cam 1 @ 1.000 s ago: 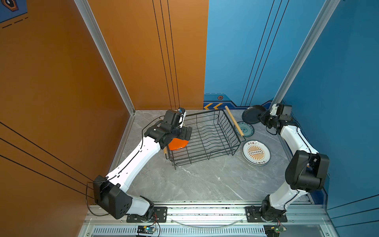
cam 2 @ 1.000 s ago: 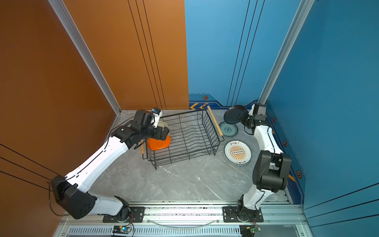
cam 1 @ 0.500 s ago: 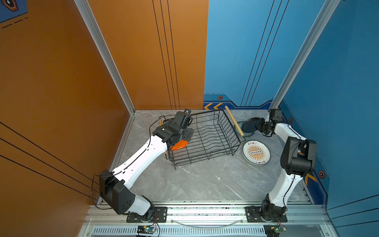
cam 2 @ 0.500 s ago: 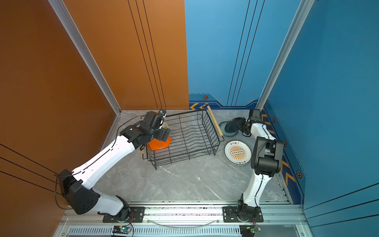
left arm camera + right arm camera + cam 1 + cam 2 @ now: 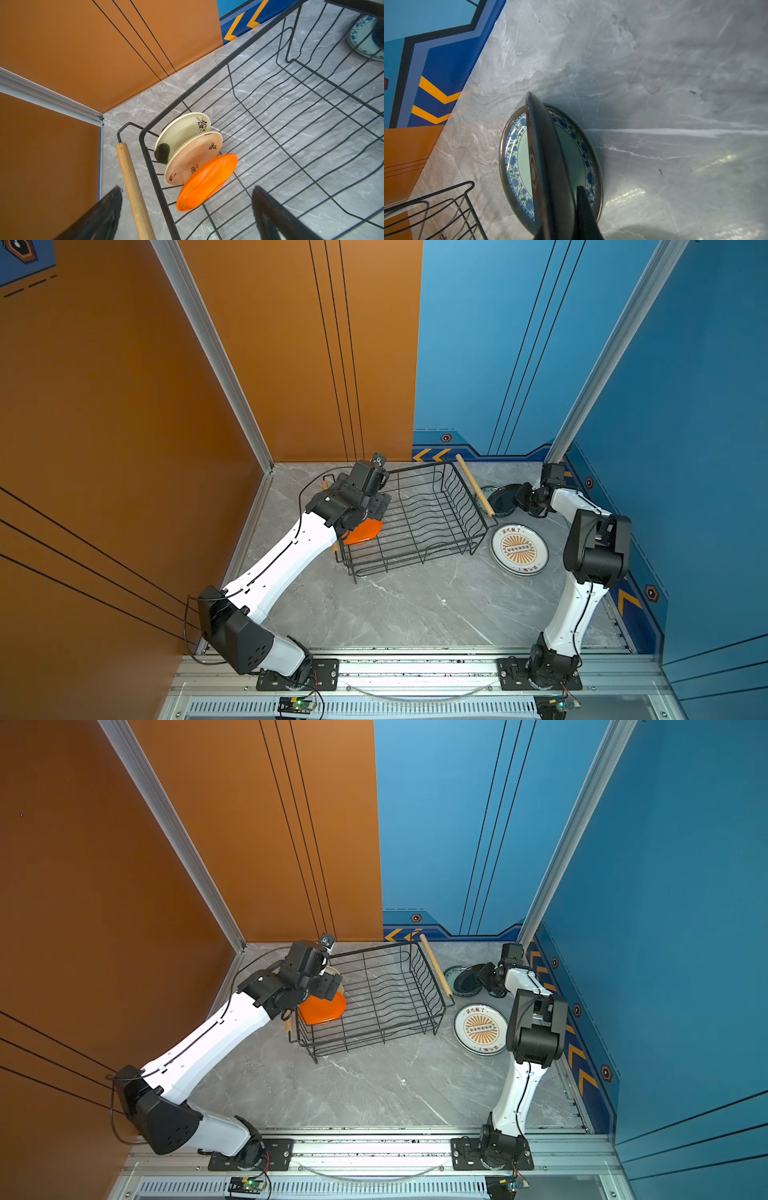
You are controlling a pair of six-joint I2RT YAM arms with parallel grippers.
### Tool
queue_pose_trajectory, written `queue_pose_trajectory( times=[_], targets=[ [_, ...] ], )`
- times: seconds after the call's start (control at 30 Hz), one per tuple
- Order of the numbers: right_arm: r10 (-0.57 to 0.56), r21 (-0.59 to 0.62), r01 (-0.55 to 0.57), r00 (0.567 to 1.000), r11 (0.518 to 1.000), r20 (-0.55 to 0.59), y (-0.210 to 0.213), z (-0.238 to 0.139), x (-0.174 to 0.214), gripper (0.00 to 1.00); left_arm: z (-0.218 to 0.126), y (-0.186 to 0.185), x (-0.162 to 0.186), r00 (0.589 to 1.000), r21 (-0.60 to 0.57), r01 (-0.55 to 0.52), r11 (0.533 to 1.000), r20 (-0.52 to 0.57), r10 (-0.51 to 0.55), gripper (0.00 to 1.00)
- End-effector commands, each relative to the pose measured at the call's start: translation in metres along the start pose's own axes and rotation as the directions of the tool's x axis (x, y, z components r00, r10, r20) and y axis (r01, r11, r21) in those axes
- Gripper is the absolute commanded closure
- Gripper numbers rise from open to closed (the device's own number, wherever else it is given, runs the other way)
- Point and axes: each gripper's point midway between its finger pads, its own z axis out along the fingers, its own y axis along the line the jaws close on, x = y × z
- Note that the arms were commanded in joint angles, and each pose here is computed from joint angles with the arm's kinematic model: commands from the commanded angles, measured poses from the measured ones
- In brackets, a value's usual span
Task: Unload the plates from the dish rack
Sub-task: 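Carry the black plate toward the far corner with right gripper while left withdraws, then lower the black plate onto the blue-and-white plate with the right gripper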
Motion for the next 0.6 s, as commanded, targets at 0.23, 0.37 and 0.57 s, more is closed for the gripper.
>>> queue_pose_trajectory(
  times=[0.23, 0.37, 0.57],
  targets=[
    [-0.008, 0.033, 0.010, 0.998, 0.999, -0.057, -0.007, 0.016, 0.008, 0.84, -0.003, 0.016, 0.010, 1.000, -0.056, -0.003, 0.998, -0.012, 0.003, 0.02],
    [-0.032, 0.063, 0.036, 0.997, 0.997, -0.066, -0.007, 0.017, 0.010, 0.77, 0.001, 0.019, 0.013, 1.000, -0.081, -0.006, 0.997, -0.025, 0.004, 0.02],
    [-0.047, 0.088, 0.055, 0.995, 0.995, -0.090, -0.009, 0.021, 0.015, 0.67, 0.002, 0.018, 0.015, 1.000, -0.079, -0.005, 0.997, -0.030, 0.003, 0.02]
  ],
)
